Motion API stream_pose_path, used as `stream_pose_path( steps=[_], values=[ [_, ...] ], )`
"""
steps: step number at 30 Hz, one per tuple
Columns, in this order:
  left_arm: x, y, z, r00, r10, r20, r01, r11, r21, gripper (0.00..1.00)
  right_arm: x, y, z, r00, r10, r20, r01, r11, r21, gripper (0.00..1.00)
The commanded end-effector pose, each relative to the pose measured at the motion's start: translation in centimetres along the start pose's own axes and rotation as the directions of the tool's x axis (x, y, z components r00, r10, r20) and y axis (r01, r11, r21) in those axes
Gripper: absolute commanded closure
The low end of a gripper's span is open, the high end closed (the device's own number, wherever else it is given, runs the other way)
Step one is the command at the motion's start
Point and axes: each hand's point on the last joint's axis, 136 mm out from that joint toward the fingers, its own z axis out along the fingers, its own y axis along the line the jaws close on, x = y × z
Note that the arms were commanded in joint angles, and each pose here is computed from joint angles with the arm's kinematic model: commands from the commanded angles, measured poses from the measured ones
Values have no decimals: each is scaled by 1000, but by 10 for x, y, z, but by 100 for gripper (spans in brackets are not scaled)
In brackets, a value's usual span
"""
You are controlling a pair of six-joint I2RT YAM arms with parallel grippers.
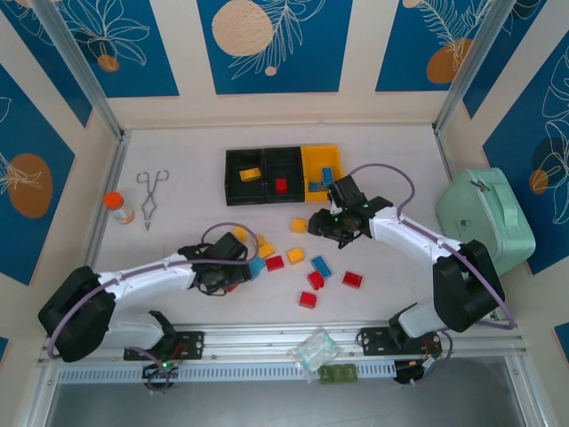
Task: Sort the legos into containers by color
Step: Move the lego to the bottom-center of the table, then pick up the lego from the middle-left of the table.
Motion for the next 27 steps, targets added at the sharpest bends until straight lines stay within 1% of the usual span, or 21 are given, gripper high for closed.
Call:
stream_pose_path(
  steps=[1, 3, 7, 9, 14, 19, 21, 24, 27],
  values=[
    [7, 3, 6, 998, 47, -36, -48, 998, -29, 25, 9, -1, 1, 1000, 13, -25, -13, 1000, -3, 49],
    [8, 7, 7, 998, 42, -44, -45, 998, -51, 27, 9, -2, 1, 1000, 14, -25, -14, 1000, 0, 49],
    [14, 20, 10, 998, 28, -59, -33, 995, -93, 35, 9, -3, 1, 1000, 18, -22, -18, 1000, 2, 49],
    [17, 26, 10, 998, 20, -66, -27, 993, -114, 37, 9, -3, 1, 1000, 19, -24, -19, 1000, 2, 49],
    [26, 39, 7, 996, 11, -84, -21, 992, -127, 38, 9, -2, 2, 999, 20, -25, -20, 1000, 0, 49],
    [31, 49, 1, 996, 6, -84, -16, 992, -122, 34, 8, -1, 4, 999, 25, -26, -25, 1000, -3, 49],
    [32, 51, 1, 997, 5, -77, -14, 994, -111, 34, 9, -1, 5, 999, 28, -29, -29, 1000, -5, 49],
    [32, 55, 1, 997, 3, -72, -12, 992, -128, 35, 8, 0, 7, 999, 34, -32, -34, 999, -9, 49],
    [33, 58, 4, 996, 15, -84, -28, 987, -156, 35, 9, 1, 7, 999, 32, -34, -33, 999, -10, 49]
  ],
)
